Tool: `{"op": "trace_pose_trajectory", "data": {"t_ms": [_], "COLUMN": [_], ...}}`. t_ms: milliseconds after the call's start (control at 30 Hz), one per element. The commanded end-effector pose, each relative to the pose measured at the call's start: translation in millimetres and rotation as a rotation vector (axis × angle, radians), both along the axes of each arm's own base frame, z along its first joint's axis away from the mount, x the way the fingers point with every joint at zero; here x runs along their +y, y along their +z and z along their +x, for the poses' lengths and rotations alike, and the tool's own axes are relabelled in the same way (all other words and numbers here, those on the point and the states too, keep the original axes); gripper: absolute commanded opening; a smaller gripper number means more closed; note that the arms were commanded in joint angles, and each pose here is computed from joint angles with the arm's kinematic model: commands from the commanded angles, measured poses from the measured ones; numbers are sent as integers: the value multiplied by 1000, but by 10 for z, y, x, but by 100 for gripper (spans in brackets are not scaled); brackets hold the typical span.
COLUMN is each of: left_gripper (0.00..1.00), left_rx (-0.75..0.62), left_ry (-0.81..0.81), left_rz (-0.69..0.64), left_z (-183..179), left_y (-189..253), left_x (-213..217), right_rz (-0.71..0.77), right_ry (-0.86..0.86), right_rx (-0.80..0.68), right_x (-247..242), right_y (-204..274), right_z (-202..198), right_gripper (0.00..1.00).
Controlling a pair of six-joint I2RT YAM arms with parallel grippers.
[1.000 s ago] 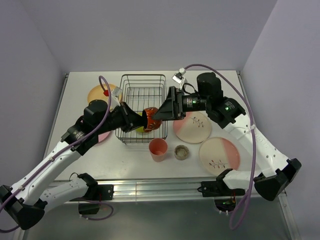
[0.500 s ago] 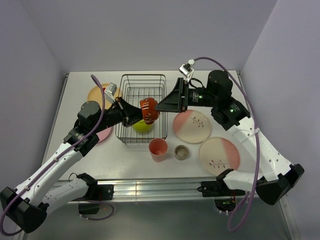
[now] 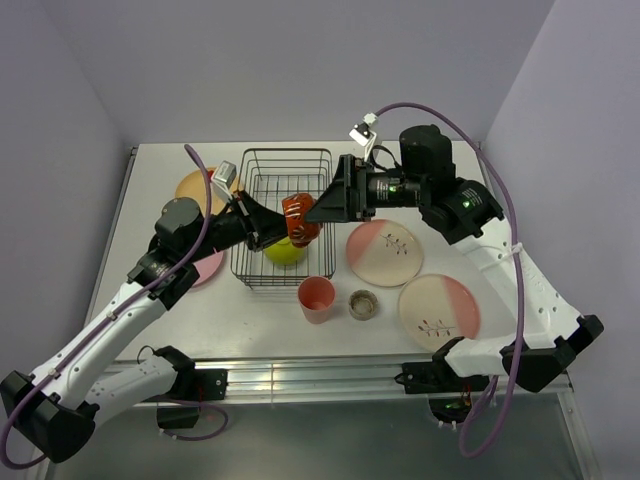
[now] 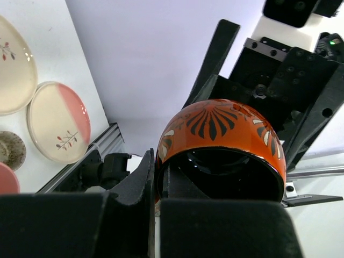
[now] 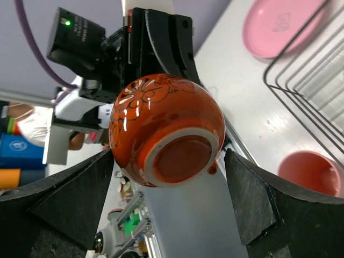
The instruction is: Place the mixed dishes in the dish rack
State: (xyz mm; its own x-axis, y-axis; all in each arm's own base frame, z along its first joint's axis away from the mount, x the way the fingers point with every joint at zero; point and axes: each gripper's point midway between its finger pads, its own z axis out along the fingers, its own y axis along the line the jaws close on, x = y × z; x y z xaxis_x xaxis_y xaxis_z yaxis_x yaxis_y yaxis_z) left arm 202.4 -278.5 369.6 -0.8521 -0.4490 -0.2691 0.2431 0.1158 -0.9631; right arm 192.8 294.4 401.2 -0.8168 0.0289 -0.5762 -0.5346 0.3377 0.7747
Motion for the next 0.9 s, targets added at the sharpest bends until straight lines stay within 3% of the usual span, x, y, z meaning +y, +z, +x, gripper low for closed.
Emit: {"op": "trace_pose_trajectory", "data": {"t_ms": [0,133,467,867], "left_gripper": [0,0,0,0], "left_rx": [-184,-186,-179,-140], "left_ry": [-62,-64,-102,-96], "left_rz": [-136,-138,-295,-372], "left_z": [-241,-251,-329,-331], "left_y": [725,744,895,884], "left_x": [42,47,91,139], "right_rz": [-111,-119,113,173], "right_ry": [-62,-55,134,165], "right_rx": [-18,-36,-13,-32], "right_x": [-63,-74,142,196], "right_y": [-138,-125,24,88], "right_z": [107,103,-145,-131], "right_gripper": [90,90,91,94]}}
